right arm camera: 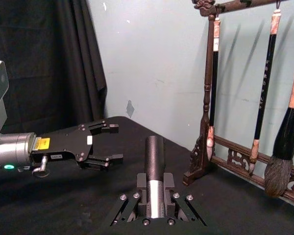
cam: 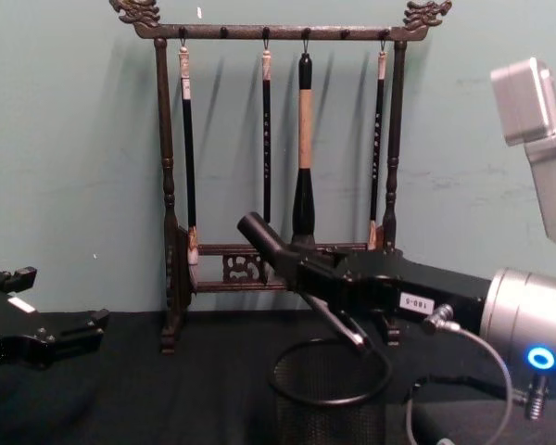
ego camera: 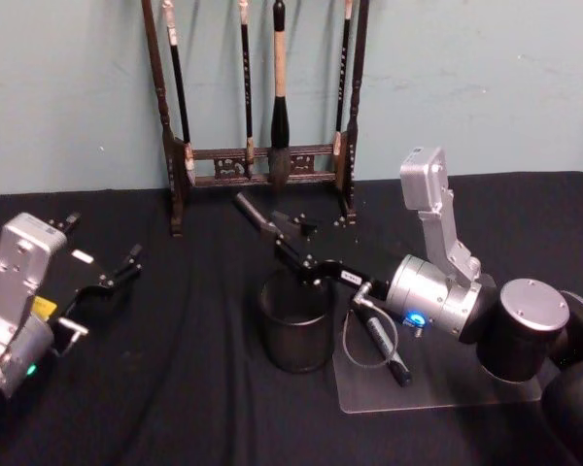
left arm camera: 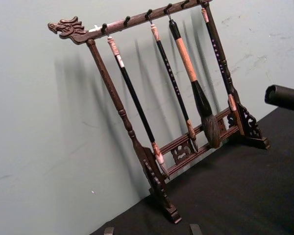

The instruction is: Pick up the water-based marker from the table and place it into the pen holder.

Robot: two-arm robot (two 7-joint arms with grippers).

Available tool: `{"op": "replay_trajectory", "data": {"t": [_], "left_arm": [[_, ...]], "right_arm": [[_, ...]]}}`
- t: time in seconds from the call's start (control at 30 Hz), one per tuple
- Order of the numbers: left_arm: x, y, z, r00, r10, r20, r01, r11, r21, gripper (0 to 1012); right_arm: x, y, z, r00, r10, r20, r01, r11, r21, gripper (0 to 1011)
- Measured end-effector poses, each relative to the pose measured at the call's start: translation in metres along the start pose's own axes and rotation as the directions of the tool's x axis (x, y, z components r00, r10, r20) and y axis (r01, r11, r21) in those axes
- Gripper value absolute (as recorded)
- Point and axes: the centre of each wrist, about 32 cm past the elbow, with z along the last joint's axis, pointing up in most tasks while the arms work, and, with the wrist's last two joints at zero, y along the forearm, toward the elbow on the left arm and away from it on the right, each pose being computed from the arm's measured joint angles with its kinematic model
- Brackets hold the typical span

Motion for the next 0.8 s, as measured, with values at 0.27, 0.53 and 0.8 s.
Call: {"op": "replay_trajectory", "data": {"t": [0.27, 0.53, 0.8], "left_arm": [[0.0, 0.0, 0.0, 1.0, 0.0, 0.0, 0.0, 1.0, 0.0, 1001], [0.0, 0.0, 0.0, 1.0, 0.0, 0.0, 0.0, 1.0, 0.0, 1001], [0.0, 0.0, 0.0, 1.0, 0.0, 0.0, 0.0, 1.0, 0.0, 1001]], "right_arm": [[-0.0008, 0.0005, -0.0058, 1.0, -0.005, -0.01, 0.004, 1.0, -0.019, 204], [-0.0012, 0.0008, -0.0074, 1.0, -0.006, -0.005, 0.005, 1.0, -0.031, 204], [-0.0012, 0.0009, -0.0073, 1.0, -0.006, -0.005, 0.005, 1.0, -0.03, 204]]}}
